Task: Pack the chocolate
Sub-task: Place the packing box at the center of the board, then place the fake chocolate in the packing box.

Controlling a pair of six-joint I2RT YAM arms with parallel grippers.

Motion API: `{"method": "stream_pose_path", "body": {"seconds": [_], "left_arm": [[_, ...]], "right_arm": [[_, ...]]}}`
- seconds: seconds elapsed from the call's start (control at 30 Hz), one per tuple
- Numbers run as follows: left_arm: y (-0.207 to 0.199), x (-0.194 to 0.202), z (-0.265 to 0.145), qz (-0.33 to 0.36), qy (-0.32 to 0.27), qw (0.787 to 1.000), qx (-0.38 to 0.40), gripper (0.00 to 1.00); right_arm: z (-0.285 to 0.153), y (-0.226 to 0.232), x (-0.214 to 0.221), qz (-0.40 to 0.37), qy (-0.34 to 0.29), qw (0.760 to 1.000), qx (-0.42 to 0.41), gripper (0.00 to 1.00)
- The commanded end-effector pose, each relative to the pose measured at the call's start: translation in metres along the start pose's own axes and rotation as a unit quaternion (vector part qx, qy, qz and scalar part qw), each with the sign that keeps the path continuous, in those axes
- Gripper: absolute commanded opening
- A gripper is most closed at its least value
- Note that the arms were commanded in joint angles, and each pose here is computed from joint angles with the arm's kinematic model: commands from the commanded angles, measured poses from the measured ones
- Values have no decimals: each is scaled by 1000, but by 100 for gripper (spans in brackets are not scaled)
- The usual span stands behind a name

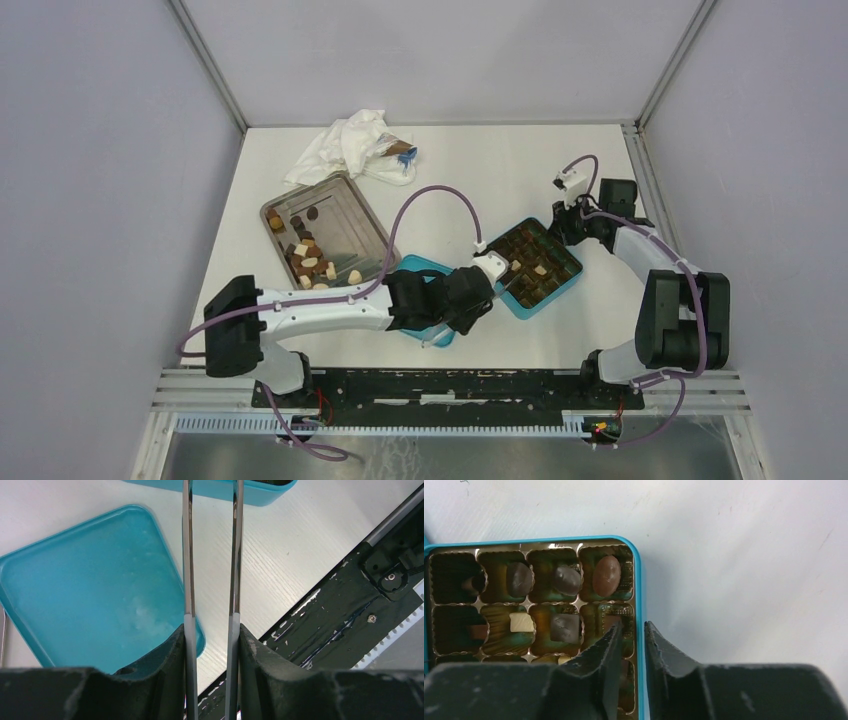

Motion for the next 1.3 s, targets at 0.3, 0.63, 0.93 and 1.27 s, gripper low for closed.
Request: {"method": "stream_pose_path", "body": {"seconds": [0.3,0.63,0.93,1.27], "left_arm": [[-25,-23,1,-22,-7,1000,19,4],[-25,-23,9,-19,-3,1000,1,9],[-22,-23,14,-21,-3,1000,-15,30],[-23,-24,15,-23,-3,1000,-15,42]], "right_arm": [[-9,-15,-26,-10,-41,999,14,47],[-13,-15,-25,-10,-48,999,10,51],[-14,-14,-25,-12,-50,999,7,51],[-14,-13,-25,-13,-51,999,4,51]]}}
Point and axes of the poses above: each gripper's point midway between its finger pads, its own z axis out along the fingers, its own y axis along the line the jaws close on, x = y × z, the point moved 3 cm from there along -z, back along the fingers, and after that the axes turned 13 degrees about -z, right-handed, at the moved point
